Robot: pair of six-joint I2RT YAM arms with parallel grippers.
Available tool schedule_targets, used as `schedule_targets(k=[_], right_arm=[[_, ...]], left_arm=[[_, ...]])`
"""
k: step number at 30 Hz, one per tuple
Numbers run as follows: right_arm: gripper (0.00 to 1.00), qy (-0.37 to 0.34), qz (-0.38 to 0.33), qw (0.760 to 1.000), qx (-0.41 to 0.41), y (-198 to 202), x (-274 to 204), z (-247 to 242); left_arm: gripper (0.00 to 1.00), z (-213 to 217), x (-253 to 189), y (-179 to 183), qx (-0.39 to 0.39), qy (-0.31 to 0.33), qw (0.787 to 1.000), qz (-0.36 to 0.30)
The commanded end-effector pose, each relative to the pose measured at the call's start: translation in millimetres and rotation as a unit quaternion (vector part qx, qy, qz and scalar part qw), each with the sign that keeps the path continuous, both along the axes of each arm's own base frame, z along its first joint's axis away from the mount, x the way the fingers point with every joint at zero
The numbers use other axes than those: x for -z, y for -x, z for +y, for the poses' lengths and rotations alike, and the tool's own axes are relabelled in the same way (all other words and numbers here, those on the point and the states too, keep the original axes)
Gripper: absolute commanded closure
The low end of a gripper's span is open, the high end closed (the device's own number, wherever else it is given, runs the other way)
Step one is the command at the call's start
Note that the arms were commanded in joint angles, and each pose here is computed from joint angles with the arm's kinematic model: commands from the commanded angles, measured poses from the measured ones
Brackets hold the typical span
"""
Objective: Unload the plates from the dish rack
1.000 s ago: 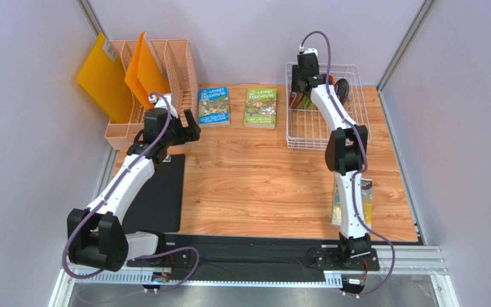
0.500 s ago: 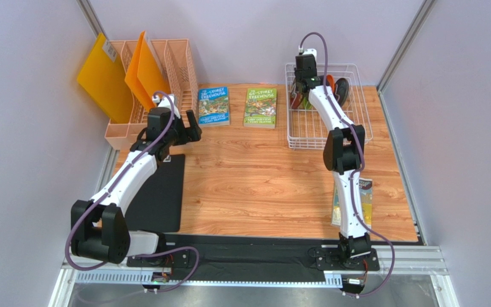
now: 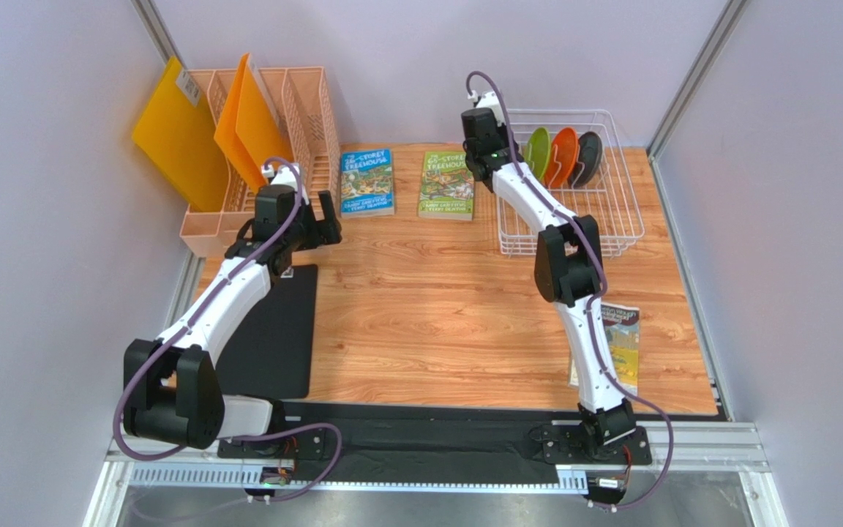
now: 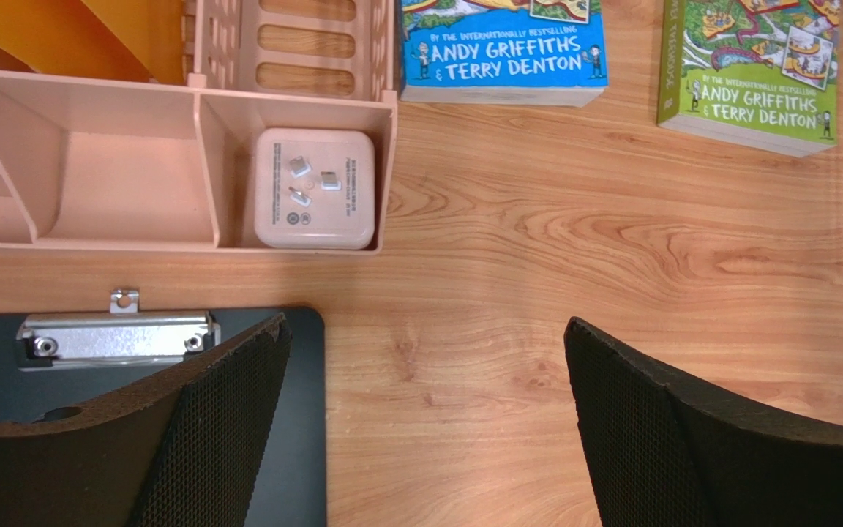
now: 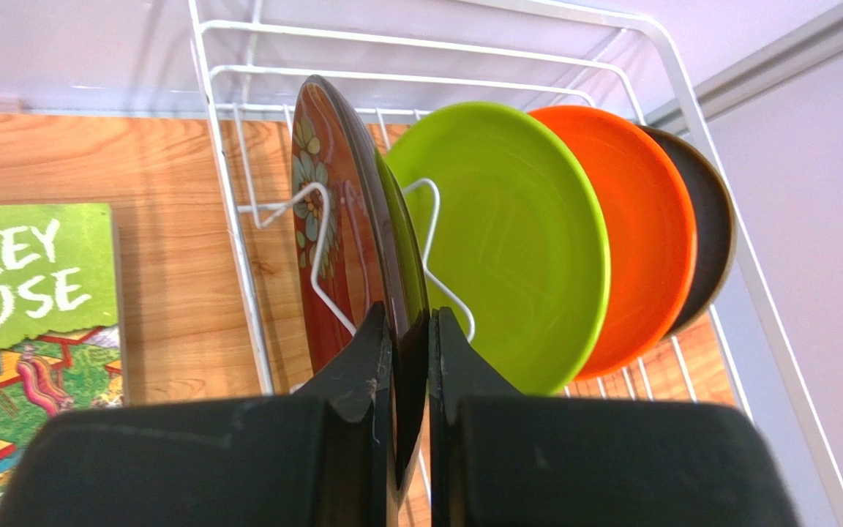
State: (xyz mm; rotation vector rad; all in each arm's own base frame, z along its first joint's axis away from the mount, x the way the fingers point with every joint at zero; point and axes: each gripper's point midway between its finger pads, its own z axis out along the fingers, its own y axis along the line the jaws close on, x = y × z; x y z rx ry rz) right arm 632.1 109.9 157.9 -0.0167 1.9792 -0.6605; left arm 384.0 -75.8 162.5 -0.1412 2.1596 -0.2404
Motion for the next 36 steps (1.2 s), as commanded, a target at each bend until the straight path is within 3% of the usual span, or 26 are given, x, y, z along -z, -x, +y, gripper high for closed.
schedule_targets(k=[1,13,20,26,27,29,31,36], right_arm=[[1.0,-0.006,-0.124,0.99,0.061,11.2,-99.5,-22.5],[1.0,-0.072,-0.174,0.982,0.035,85.1,-199.5,-32.9],[1.0,-0.182,-0.104,0.976,-0.059,158.0,-193.7,-3.9],[1.0,-0.301,-0.048,0.937,-0.173,233.3,-169.9,32.5],[1.0,-0.339,-0.044,0.916,-0.21,249.4,-176.6,46.7],[1.0,-0.367,-0.022,0.902,-0.225,264.0,-156.2,55.9],[1.0,-0.412,-0.02,0.872,-0.265,280.9,-158.9,73.2],[1.0,-0.479,0.019,0.822,-0.309,314.2,-131.5,96.9]], left_arm=[[0.0,3.8,-19.3,-1.1,-0.002,-0.014,0.999,-0.03],[0.0,-21.6,-35.2,9.6,0.047,0.048,0.996,-0.052],[0.0,-63.8,-51.9,16.6,0.13,0.145,0.978,-0.073],[0.01,-98.7,-65.6,28.2,0.203,0.235,0.948,-0.074],[0.02,-102.4,-66.9,30.4,0.211,0.246,0.943,-0.074],[0.02,-113.6,-70.8,37.3,0.236,0.28,0.928,-0.07],[0.02,-124.3,-72.0,46.6,0.256,0.31,0.914,-0.057],[0.02,-144.5,-47.4,63.6,0.27,0.328,0.905,-0.024]])
